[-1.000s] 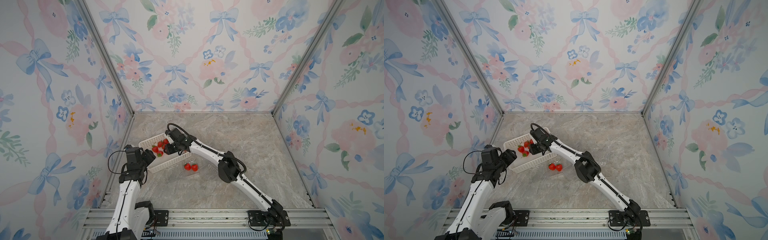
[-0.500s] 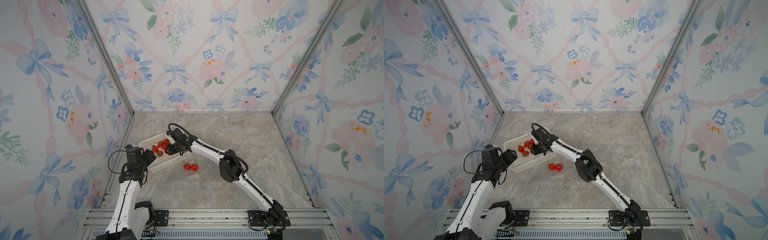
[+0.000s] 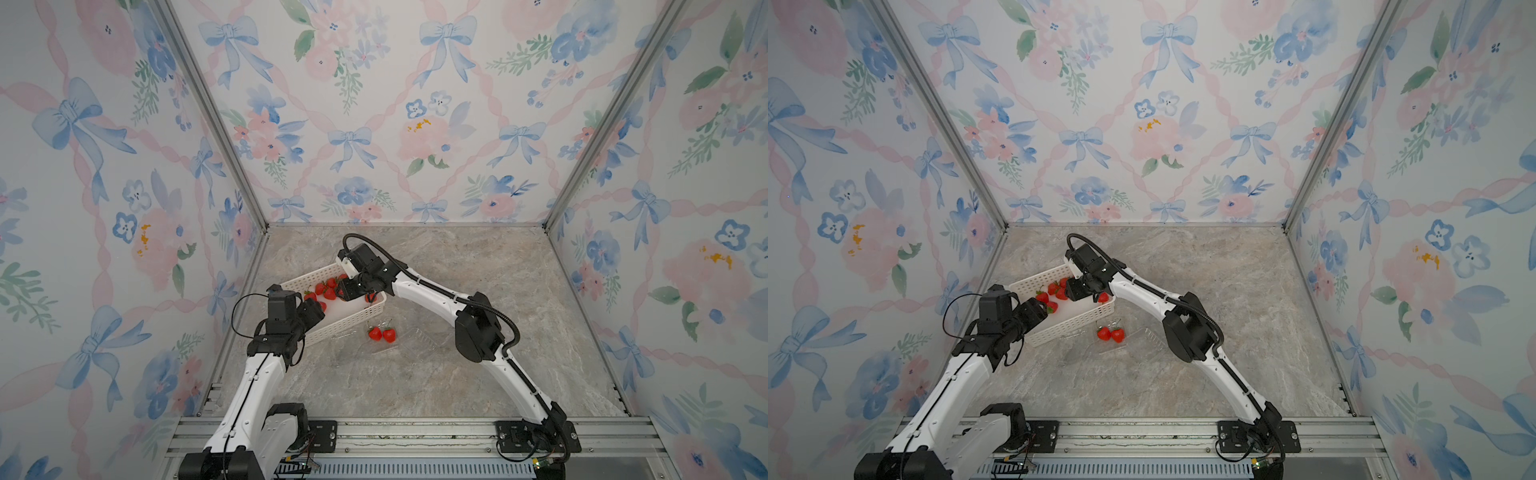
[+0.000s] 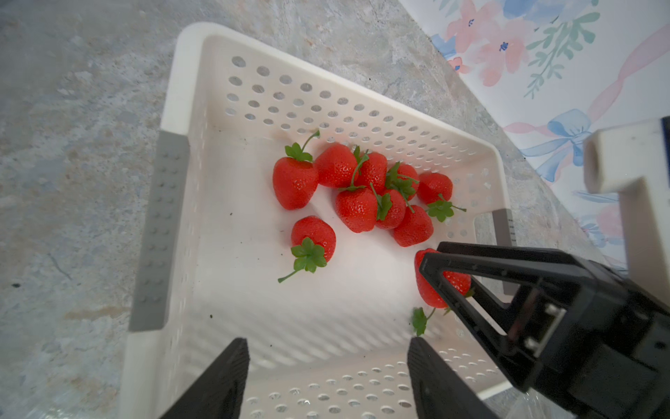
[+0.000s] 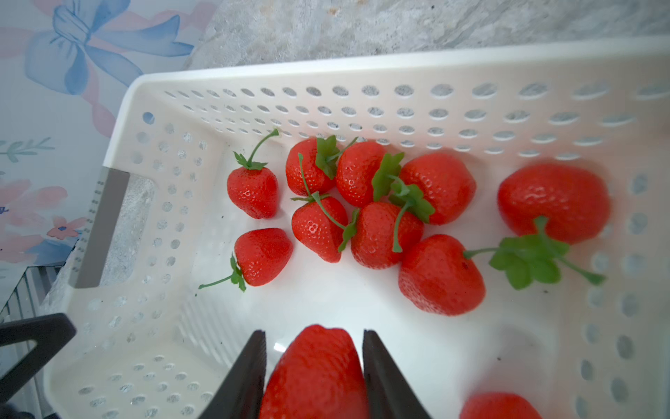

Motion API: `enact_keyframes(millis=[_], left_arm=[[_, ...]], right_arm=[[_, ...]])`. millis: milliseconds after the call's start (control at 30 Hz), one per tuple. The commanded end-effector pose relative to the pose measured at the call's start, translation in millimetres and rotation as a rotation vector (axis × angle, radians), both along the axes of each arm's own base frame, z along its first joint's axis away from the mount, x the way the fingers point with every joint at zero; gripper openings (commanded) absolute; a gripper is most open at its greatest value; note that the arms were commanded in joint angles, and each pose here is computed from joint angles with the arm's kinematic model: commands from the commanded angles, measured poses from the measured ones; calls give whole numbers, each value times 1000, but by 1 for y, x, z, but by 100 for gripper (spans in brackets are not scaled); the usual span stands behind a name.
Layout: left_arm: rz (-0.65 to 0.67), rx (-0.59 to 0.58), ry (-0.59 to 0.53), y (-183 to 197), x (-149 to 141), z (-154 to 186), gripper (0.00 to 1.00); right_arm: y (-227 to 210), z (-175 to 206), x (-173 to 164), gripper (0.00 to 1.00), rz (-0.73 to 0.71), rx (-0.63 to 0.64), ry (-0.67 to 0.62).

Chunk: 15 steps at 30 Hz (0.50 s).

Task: Pack strawberries into containers
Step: Pick up the strawberry from the basket, then place the strawberry in the packing box.

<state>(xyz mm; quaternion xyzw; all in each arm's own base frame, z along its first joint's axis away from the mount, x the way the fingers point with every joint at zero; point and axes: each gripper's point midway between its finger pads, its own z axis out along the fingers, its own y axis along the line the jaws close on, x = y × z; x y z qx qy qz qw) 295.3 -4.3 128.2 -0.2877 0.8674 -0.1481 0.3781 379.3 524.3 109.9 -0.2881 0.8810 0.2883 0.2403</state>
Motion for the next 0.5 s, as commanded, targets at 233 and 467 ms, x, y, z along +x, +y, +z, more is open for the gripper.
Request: enact_keyframes(millis=[233, 467], left_arm=[[-59, 10, -23, -23, 10, 16, 72], [-127, 13, 7, -54, 5, 6, 71]], right_arm=[[-38, 57, -13, 19, -31, 38, -88], [-83, 52, -43, 20, -90, 22, -77]])
